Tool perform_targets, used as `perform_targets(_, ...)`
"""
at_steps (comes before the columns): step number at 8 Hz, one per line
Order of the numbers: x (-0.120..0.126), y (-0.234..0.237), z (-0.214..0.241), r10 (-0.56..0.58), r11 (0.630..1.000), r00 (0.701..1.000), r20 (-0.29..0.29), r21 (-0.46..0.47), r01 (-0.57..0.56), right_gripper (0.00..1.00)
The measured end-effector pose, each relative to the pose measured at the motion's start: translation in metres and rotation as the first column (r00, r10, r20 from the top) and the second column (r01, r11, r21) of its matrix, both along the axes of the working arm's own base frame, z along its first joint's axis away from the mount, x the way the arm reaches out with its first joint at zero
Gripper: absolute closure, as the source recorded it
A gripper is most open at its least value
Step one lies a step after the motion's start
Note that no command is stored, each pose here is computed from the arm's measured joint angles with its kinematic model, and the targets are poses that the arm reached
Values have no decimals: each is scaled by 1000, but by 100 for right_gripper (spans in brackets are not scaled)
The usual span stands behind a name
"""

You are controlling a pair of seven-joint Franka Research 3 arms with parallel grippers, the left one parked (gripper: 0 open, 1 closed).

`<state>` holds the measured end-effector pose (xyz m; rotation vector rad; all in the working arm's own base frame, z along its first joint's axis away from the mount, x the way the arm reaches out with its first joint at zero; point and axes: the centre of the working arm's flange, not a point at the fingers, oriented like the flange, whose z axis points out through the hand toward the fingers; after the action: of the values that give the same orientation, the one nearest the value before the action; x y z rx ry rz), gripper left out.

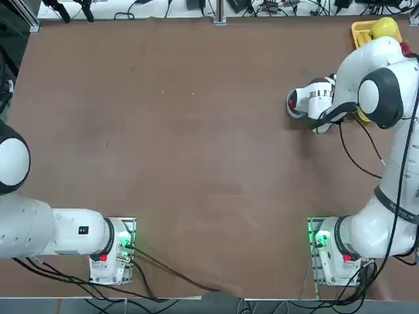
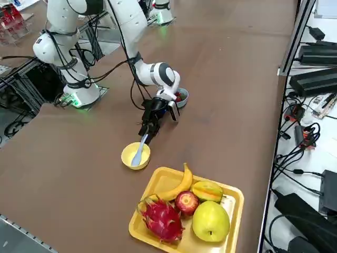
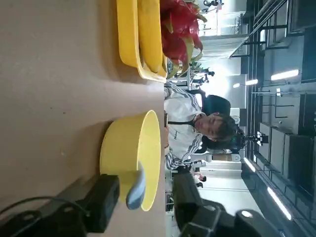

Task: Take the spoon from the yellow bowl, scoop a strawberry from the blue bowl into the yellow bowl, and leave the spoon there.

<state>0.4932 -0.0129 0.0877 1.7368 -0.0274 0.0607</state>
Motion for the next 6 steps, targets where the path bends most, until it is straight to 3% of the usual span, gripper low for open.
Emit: perform_targets(6,2,0,1,1,1000,1000,4,0,-1,47)
